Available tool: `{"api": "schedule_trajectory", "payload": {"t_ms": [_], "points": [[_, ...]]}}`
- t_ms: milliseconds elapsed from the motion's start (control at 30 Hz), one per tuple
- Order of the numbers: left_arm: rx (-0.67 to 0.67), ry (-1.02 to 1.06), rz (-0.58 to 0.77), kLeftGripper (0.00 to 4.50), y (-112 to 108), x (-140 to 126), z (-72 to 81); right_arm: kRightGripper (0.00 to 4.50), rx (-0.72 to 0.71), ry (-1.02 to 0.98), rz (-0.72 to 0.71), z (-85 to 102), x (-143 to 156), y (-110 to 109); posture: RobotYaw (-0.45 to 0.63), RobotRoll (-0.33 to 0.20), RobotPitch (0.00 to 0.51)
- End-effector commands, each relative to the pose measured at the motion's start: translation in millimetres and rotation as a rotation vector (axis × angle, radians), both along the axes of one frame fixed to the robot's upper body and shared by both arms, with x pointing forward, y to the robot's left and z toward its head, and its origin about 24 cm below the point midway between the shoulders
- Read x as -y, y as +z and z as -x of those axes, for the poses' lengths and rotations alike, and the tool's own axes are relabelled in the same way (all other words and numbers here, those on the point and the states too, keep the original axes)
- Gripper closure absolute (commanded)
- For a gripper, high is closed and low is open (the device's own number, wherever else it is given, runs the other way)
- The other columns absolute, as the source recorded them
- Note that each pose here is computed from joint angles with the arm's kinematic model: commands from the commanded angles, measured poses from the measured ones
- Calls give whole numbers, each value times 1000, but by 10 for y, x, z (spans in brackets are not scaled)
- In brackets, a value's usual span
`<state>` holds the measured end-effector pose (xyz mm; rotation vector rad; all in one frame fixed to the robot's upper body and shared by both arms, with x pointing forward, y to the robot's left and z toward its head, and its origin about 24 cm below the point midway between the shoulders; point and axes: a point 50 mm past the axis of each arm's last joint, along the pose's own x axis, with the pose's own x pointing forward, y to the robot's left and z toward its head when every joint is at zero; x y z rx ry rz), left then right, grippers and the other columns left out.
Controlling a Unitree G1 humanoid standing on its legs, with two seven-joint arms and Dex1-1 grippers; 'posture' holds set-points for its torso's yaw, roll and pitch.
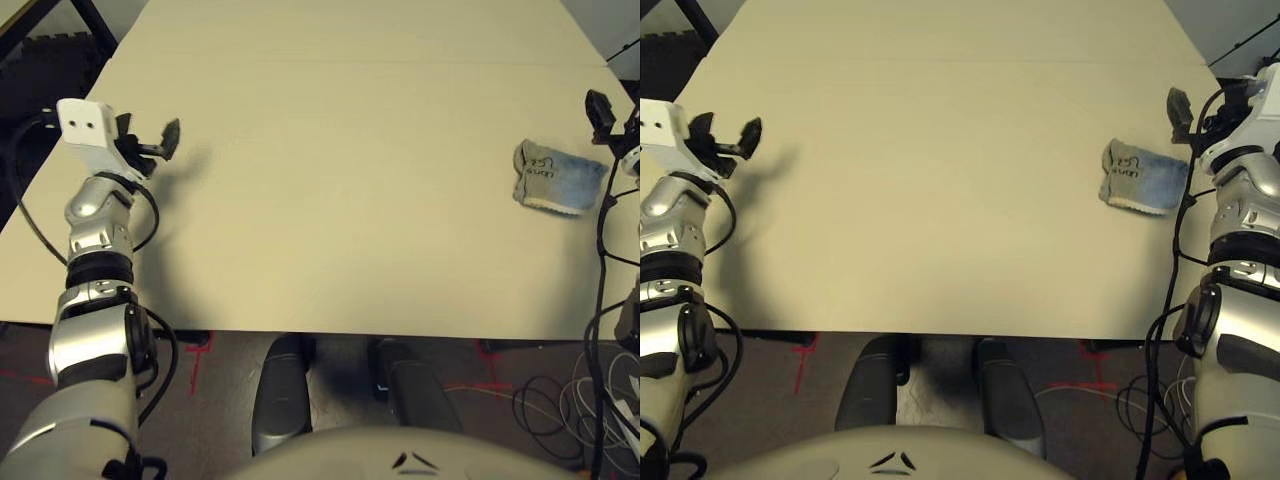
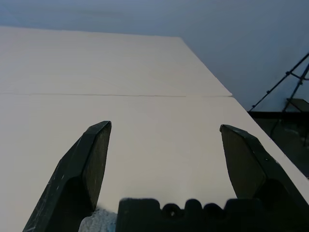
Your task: Wipe the water off the table with a rag.
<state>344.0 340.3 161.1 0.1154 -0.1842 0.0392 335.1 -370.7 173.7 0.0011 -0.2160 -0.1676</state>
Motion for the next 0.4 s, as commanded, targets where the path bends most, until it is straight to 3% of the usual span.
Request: {"api": "schedule_trajectory", "payload": {"t_ms": [33, 400], "points": [[2, -2, -19, 0, -1, -20, 19, 30, -14, -20, -13, 32, 13, -117, 157, 0, 183], [7, -37, -31, 0, -11, 71, -30, 30, -16, -24, -26, 42, -25, -212, 146, 0, 181]]}}
